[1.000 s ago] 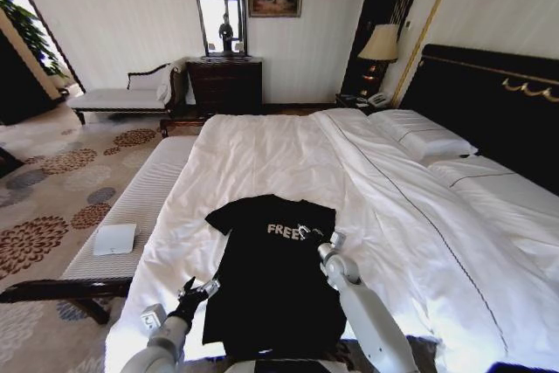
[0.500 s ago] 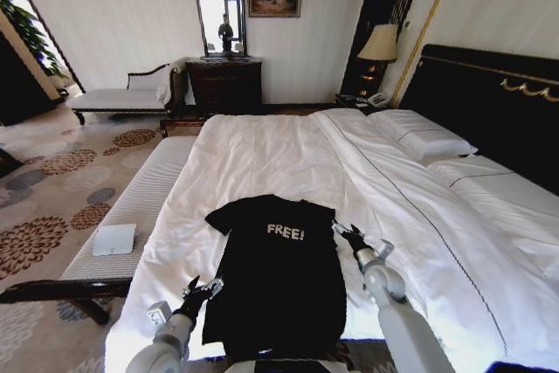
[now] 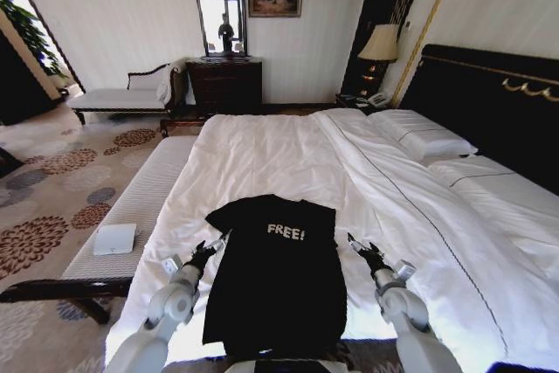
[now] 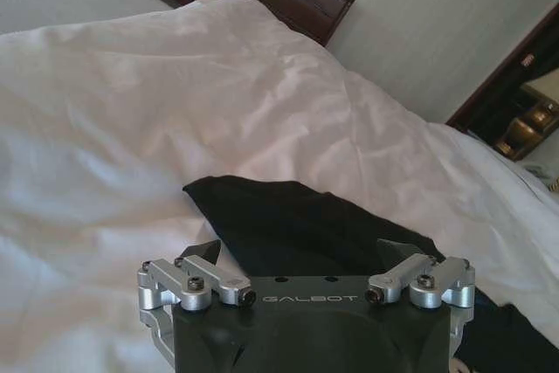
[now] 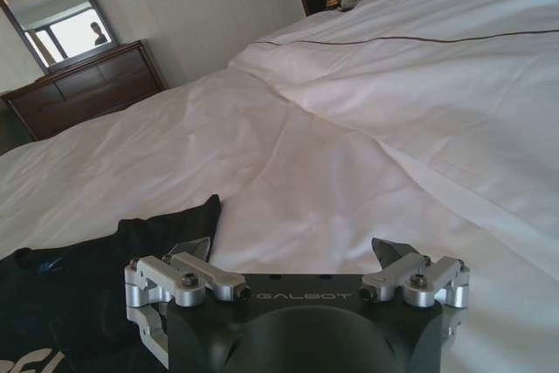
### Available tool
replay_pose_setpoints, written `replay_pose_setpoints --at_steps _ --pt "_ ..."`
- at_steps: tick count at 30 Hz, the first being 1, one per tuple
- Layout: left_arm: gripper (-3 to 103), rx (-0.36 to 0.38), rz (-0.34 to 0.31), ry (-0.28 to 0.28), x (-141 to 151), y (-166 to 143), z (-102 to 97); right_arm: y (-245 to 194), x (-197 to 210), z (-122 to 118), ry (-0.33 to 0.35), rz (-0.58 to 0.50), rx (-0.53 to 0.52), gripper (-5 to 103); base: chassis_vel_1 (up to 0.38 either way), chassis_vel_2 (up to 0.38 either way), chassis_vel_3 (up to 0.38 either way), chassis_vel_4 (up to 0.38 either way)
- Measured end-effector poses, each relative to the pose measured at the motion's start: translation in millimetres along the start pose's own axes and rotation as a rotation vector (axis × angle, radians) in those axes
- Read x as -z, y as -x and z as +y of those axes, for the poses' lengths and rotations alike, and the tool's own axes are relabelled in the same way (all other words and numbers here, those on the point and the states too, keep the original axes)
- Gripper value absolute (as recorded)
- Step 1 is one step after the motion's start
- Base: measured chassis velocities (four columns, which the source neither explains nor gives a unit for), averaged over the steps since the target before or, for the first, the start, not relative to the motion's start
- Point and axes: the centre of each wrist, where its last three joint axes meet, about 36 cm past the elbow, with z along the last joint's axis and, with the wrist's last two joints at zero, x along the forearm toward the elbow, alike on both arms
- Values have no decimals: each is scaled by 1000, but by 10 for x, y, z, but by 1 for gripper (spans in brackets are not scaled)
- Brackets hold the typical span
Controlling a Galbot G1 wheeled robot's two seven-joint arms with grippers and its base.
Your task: Fold the clothes on the bed.
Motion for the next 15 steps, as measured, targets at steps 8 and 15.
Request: replay_pose_setpoints --at_steps 8,15 --pt "100 40 11 -56 -9 626 168 -185 102 -128 -23 -4 -33 100 0 0 0 0" --pt "100 58 4 -39 9 742 310 -279 150 -241 -35 -4 -58 100 0 0 0 0"
